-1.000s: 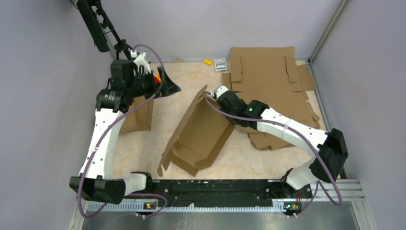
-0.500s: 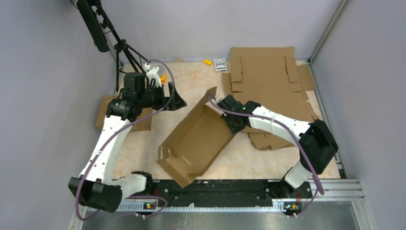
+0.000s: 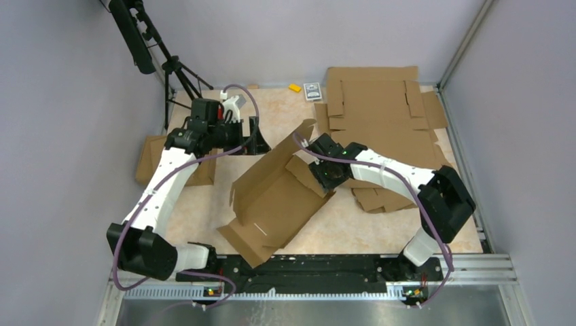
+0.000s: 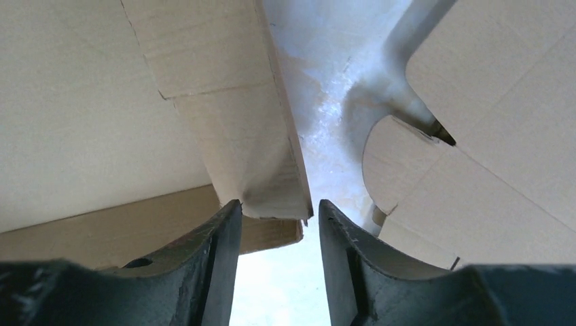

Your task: Fold the paper box

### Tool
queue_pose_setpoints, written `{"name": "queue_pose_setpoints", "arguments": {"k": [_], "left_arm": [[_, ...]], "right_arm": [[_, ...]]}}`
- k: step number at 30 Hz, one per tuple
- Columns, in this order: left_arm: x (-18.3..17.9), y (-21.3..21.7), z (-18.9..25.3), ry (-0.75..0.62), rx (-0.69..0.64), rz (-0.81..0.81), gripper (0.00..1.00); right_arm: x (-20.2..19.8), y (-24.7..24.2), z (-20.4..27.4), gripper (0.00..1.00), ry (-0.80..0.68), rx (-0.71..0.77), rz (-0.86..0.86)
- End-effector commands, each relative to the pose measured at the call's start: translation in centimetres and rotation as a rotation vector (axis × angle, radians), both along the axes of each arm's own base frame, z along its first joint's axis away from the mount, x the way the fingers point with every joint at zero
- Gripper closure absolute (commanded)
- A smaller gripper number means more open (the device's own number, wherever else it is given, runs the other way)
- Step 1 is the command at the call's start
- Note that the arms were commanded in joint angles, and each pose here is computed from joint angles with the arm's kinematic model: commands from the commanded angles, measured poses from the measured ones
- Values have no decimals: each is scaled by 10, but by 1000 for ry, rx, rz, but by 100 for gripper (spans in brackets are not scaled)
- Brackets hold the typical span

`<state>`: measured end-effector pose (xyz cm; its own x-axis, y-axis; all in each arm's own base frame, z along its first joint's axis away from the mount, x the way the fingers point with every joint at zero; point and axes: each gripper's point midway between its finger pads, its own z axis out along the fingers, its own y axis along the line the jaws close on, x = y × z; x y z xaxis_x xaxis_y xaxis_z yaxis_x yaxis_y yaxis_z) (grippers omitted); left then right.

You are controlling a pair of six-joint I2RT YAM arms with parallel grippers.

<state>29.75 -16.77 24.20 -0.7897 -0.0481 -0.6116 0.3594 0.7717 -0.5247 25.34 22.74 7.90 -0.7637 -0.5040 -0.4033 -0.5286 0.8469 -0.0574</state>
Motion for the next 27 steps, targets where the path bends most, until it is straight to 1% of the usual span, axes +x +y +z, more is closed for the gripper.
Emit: {"name": "queue_pose_setpoints", "arguments": {"k": [1, 3, 6, 11, 16, 20, 22, 24, 27], "left_arm": [[-5, -12, 10, -11, -2, -63, 2], [-7, -14, 5, 5, 4, -69, 3], [-7, -13, 1, 14, 12, -65, 3], [-8, -13, -3, 25, 14, -65, 4], [-7, -13, -8, 41, 20, -62, 5], [-5, -12, -15, 62, 22, -43, 5], [-3, -10, -18, 85, 17, -18, 10], [-4, -12, -21, 112, -19, -14, 15], [-1, -10, -25, 104, -65, 8, 16]], "right_arm": [[12, 17, 1, 52, -18, 57, 39], [15, 22, 0, 51, -20, 64, 50], [20, 31, 0, 42, -35, 97, 65], [32, 39, -1, 33, -79, 116, 75], [44, 31, 0, 29, -144, 73, 62], [51, 26, 5, 17, -205, 53, 63], [56, 26, 11, 12, -242, 56, 79], [59, 28, 16, 11, -262, 77, 104], [63, 35, 22, 11, -275, 128, 160]]}}
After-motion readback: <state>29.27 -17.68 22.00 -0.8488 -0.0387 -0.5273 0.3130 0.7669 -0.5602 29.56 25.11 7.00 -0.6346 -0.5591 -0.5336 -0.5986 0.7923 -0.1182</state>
